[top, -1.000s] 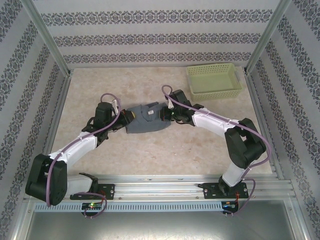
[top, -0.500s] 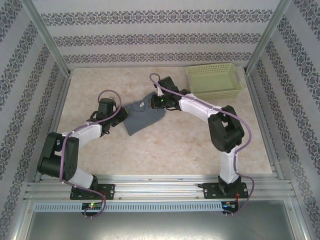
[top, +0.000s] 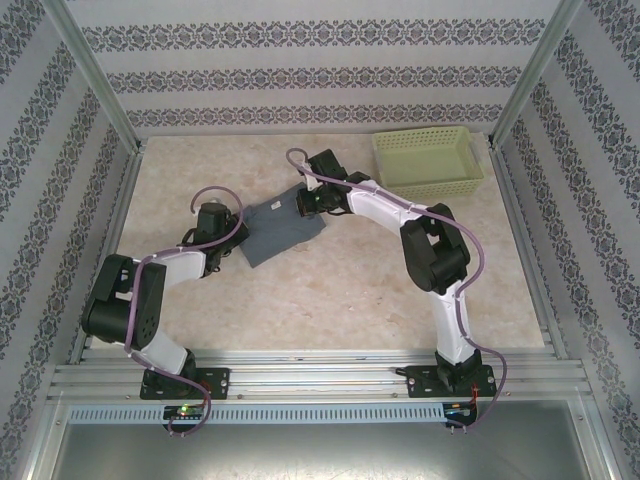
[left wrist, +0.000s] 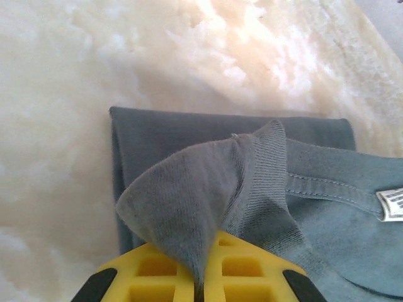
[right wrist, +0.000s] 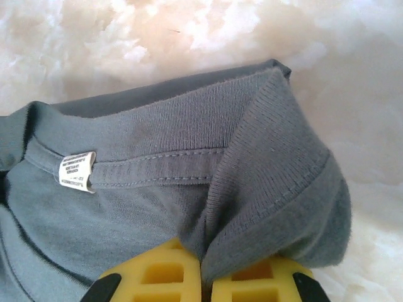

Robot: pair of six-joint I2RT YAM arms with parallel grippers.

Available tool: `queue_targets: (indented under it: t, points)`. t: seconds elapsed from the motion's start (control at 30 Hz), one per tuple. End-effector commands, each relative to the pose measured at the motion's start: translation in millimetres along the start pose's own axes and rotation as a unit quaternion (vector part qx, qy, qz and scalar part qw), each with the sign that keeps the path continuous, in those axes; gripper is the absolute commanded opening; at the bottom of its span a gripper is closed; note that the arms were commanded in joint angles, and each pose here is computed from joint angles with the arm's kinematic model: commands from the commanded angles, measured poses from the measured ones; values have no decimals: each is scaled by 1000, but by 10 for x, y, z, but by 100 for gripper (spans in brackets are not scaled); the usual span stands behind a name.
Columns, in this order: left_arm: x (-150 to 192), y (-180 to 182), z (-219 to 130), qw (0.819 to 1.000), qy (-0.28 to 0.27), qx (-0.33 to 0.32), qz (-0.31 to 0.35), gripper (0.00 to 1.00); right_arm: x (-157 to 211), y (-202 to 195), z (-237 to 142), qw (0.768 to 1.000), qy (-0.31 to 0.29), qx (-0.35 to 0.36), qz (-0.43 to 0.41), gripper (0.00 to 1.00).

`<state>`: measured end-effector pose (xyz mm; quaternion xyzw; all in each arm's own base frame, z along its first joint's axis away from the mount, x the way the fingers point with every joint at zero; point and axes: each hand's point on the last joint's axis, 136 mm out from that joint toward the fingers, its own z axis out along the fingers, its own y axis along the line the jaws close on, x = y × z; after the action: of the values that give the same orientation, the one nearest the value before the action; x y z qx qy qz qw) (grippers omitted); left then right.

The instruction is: Fold the inside-out t-shirt

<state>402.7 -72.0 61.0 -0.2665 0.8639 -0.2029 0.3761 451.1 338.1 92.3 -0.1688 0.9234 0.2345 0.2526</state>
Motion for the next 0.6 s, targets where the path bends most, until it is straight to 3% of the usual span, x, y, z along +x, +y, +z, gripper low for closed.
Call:
queue_targets:
  t: [0.0,0.2,0.27,0.37,0.57]
  points:
    - [-34,220,52,999,-24,-31,-15,5,-66,99,72,999,-8,0,-50,0]
    - [66,395,79,998,-11,-52,-40,11,-111,30,299,998,8,19,-55,10]
    - [71,388,83,998,-6,-50,-40,14,-156,19,352,998,8,24,-59,21]
    - [61,419,40,997,-1,-61,-48,27,-228,-32,378,998,10,36,-59,36]
    - [-154,580,-211,993,-25,-101,-62,44,-427,-93,62,998,-13,50,-48,56]
